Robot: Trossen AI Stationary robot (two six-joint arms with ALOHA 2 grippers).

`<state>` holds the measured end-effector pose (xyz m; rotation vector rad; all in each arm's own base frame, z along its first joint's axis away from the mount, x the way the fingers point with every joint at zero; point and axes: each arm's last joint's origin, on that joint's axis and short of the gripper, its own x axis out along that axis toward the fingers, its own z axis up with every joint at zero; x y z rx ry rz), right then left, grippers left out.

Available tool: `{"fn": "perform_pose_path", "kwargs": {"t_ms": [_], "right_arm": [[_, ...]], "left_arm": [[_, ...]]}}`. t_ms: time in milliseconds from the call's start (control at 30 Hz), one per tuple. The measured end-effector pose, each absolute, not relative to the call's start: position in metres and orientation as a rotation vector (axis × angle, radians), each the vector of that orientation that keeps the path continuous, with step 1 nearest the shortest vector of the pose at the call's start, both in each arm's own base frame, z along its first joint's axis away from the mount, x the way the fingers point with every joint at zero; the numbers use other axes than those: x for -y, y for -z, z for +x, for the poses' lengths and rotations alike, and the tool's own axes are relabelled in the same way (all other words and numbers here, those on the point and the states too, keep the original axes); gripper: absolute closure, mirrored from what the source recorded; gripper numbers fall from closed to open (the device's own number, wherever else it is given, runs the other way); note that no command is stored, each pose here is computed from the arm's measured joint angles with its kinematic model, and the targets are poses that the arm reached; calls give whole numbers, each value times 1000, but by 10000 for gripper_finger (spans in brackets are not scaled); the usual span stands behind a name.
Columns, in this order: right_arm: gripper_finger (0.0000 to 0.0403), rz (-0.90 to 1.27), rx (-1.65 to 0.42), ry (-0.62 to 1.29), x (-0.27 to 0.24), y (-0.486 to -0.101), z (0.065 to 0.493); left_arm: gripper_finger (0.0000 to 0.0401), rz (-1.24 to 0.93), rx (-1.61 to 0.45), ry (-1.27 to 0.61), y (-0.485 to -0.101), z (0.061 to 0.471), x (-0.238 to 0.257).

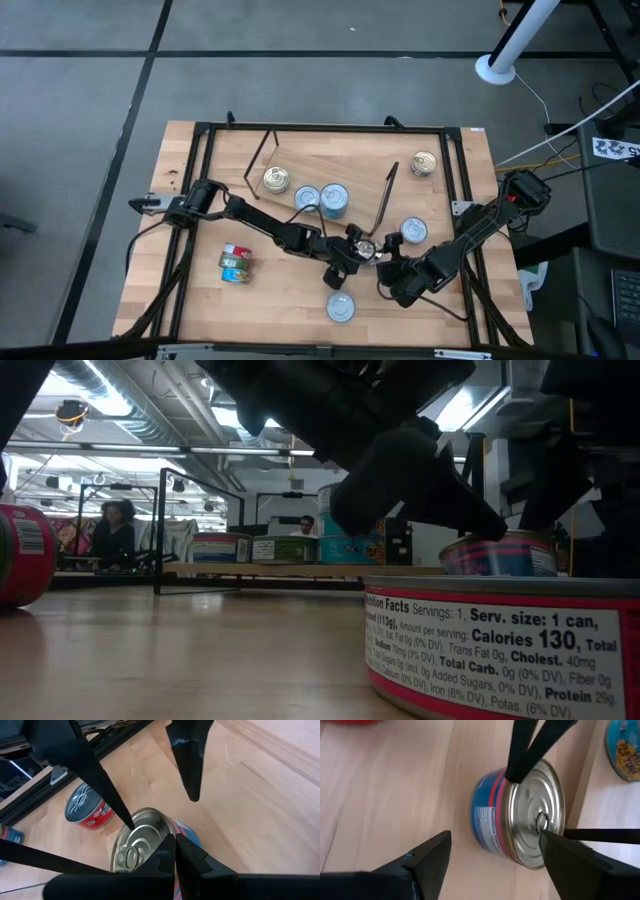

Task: Stack canned seafood by type on shelf
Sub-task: Stack the blue-pink tuna can on top of the blue-pink tuna can on the shelf

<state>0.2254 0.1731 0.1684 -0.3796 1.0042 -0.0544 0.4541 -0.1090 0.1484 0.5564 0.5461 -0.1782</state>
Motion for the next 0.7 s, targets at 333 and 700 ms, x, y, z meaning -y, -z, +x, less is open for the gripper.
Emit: {"fn": "perform_pose_path", "kwargs": {"t_ms": [333, 700], "right_arm": [[104, -356, -974, 88, -175, -169, 225], [104, -422, -836, 122, -198, -172, 207]], "left_arm": [[401, 551, -547, 168, -149, 455, 105], [401, 519, -548, 153, -150, 456, 100]]}}
